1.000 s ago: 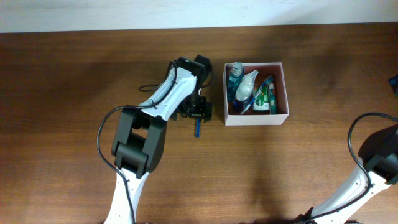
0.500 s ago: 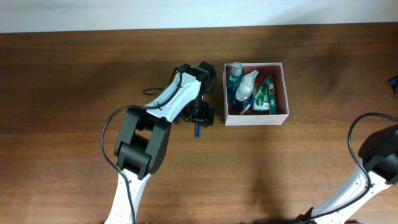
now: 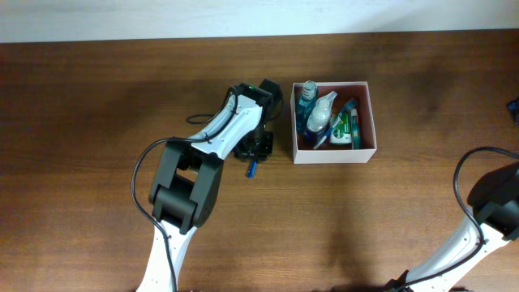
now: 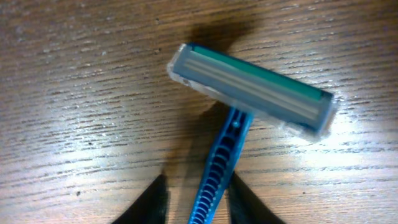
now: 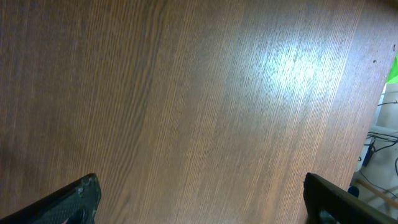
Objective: Pack container
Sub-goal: 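Close the left gripper on the blue razor handle, then lift the razor with the left gripper and carry it toward the pink box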
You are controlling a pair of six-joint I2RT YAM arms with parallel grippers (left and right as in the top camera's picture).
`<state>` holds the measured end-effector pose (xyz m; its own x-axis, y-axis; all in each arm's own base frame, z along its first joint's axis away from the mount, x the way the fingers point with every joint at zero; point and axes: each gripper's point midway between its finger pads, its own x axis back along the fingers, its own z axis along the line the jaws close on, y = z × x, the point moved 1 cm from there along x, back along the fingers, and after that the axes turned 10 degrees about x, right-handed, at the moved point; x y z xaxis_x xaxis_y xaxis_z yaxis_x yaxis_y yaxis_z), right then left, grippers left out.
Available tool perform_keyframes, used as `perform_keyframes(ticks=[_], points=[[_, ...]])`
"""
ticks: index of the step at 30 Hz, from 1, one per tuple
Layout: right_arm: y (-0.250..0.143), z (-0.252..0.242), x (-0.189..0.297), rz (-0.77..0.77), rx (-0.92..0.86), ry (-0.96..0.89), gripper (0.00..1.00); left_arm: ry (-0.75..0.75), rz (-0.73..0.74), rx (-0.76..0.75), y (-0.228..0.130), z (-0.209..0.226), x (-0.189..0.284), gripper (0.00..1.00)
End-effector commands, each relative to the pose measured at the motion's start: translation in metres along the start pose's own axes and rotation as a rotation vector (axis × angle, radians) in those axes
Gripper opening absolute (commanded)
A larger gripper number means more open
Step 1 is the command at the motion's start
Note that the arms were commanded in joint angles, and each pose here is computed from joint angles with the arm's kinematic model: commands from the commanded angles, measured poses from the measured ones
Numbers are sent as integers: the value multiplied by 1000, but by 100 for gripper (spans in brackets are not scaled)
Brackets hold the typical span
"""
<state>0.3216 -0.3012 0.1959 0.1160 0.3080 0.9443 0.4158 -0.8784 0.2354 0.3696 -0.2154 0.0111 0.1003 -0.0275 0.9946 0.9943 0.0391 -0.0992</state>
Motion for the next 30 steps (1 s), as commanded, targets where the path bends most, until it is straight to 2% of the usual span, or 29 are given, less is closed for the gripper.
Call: perform_keyframes(ticks=[1, 4, 8, 16, 21, 24, 30], points=[[1, -5, 7, -24, -8, -12, 99, 14, 10, 2, -2, 3, -6, 16], [1, -5, 7, -24, -8, -12, 99, 14, 10, 2, -2, 3, -6, 7], [1, -5, 7, -24, -8, -12, 99, 14, 10, 6, -1, 4, -6, 1], [1, -5, 7, -24, -8, -12, 99, -12, -16, 94, 27, 33, 14, 1], [1, -5, 7, -24, -8, -12, 99, -21, -77, 189, 58, 70, 49, 1], [1, -5, 7, -24, -8, -12, 99, -31, -130, 196, 73, 88, 78, 1], [1, -5, 7, -24, -8, -12, 99, -100, -300, 203, 98, 99, 153, 1]])
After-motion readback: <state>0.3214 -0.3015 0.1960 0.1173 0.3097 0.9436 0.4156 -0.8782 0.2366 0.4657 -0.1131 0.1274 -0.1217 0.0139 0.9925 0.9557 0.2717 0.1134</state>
